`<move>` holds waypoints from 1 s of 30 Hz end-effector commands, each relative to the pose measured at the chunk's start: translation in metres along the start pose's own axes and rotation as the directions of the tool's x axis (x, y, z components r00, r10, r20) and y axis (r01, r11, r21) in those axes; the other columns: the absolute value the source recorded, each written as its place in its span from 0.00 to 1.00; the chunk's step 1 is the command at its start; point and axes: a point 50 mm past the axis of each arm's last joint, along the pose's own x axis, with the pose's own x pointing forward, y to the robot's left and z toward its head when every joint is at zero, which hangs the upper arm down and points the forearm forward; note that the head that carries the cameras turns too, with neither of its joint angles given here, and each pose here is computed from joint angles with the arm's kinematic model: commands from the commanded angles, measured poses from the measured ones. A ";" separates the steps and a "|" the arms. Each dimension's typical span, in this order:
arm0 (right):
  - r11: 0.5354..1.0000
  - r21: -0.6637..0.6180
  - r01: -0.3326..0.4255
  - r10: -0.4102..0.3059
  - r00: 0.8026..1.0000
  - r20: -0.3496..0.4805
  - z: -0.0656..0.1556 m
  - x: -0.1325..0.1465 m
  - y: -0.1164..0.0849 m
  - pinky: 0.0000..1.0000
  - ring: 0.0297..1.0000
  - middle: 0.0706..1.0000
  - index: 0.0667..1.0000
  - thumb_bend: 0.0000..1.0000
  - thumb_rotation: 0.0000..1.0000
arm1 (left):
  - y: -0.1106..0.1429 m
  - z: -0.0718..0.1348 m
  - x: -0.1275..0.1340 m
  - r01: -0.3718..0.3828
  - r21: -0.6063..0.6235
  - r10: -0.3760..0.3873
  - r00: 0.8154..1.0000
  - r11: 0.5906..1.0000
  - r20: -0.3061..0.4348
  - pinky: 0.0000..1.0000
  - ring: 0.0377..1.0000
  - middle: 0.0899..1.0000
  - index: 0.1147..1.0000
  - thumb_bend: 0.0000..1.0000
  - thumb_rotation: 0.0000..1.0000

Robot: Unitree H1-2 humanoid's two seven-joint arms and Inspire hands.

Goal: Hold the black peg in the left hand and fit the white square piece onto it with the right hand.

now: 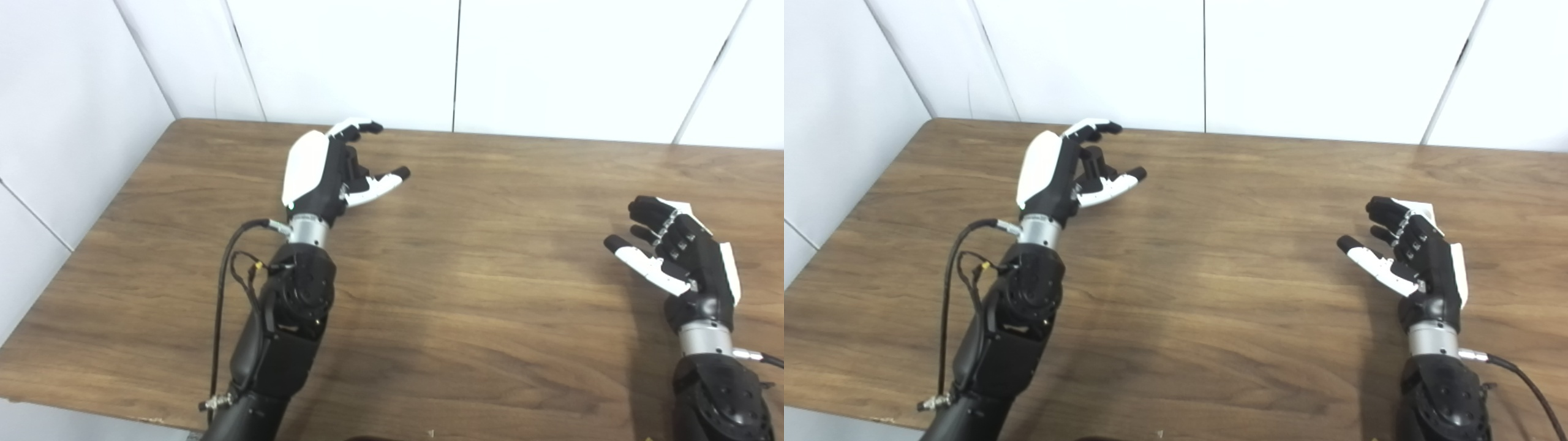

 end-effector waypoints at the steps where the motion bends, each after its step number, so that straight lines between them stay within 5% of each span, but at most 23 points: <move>1: 1.000 0.001 -0.008 0.008 0.996 0.088 0.021 0.010 0.004 0.76 0.77 0.69 0.64 0.66 0.00 | 0.027 0.015 0.023 -0.102 0.053 0.098 0.992 0.993 0.074 0.66 0.80 0.81 0.66 0.73 0.39; 11: 1.000 0.008 -0.012 0.011 0.996 0.087 0.022 0.010 0.004 0.76 0.77 0.70 0.65 0.65 0.00 | 0.055 0.006 0.050 -0.155 0.211 0.145 0.988 0.965 0.062 0.79 0.89 0.88 0.69 0.75 0.43; 19: 1.000 0.010 -0.015 0.014 0.996 0.092 0.022 0.011 0.006 0.74 0.76 0.69 0.64 0.67 0.00 | 0.060 -0.015 0.068 -0.180 0.226 0.181 0.983 0.957 0.016 0.84 0.90 0.89 0.67 0.75 0.40; 30: 1.000 -0.002 -0.016 0.017 0.994 0.105 0.025 0.011 0.004 0.71 0.74 0.68 0.64 0.66 0.00 | 0.050 -0.029 0.081 -0.070 0.337 0.114 0.987 0.939 -0.113 0.91 0.95 0.94 0.70 0.87 0.50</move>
